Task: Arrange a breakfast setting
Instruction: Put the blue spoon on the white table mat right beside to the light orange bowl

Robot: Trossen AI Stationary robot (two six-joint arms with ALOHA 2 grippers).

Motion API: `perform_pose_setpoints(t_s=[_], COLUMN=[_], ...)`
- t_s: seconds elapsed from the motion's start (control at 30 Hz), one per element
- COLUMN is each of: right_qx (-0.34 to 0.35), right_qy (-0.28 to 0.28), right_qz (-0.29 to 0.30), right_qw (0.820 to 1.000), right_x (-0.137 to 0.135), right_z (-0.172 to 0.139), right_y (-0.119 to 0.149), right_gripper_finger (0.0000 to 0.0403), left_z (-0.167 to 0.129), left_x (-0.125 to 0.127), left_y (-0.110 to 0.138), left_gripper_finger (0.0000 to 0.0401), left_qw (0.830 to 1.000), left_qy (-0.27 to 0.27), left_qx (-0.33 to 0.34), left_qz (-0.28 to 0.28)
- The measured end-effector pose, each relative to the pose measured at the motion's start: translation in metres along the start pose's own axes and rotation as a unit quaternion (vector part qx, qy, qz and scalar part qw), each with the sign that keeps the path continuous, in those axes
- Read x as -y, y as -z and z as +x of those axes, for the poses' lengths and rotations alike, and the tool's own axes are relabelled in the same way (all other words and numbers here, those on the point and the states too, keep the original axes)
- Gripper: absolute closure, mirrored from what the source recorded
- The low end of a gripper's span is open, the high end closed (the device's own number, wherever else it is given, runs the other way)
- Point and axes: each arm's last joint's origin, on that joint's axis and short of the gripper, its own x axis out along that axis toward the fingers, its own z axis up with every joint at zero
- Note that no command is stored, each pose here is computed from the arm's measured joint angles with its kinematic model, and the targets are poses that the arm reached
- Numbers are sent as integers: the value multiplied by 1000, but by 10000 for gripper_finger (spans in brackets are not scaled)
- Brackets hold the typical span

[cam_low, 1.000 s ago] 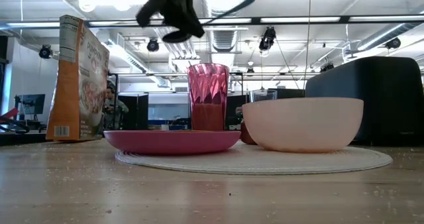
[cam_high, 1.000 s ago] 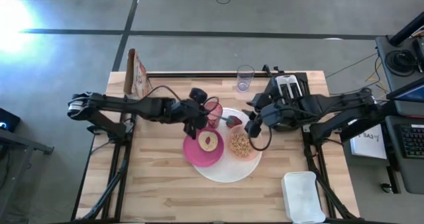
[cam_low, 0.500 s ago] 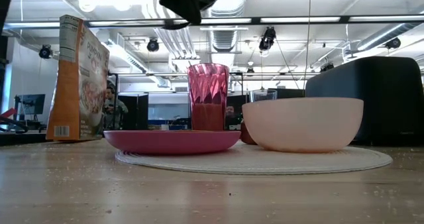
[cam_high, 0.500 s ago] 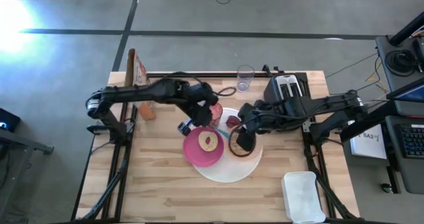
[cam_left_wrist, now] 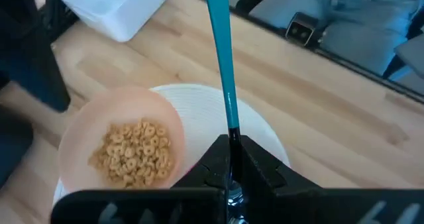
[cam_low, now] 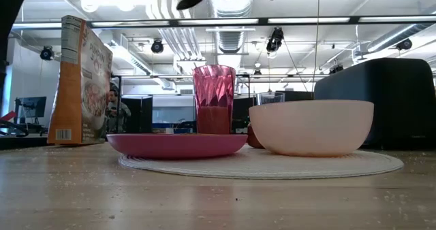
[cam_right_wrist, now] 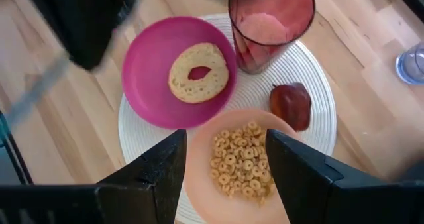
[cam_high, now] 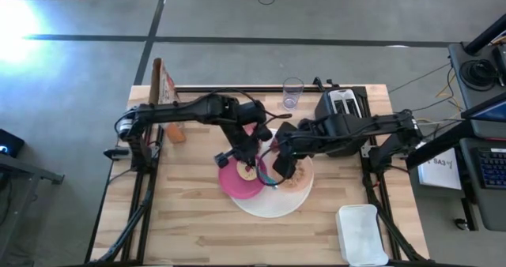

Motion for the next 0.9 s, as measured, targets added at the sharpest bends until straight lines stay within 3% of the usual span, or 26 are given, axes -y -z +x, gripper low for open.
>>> perform_pose_setpoints(t_s=[0.33, 0.57, 0.9], right_qx=[-9, -3, -20], right_qy=[11, 8, 17], right_qz=[-3, -1, -1], right_qw=[1000, 1000, 1000], right_x=[-2, -4, -7], right_z=[-4, 0, 10], right_y=[-3, -6, -5], right_gripper_finger=[207, 207, 207], left_z=[27, 38, 36], left_x=[-10, -31, -41], left_y=[17, 18, 9], left_gripper_finger=[401, 401, 401], left_qw=[999, 994, 989], left_qy=[26, -69, -122], left_qx=[-45, -71, -38], left_qz=[-14, 36, 71])
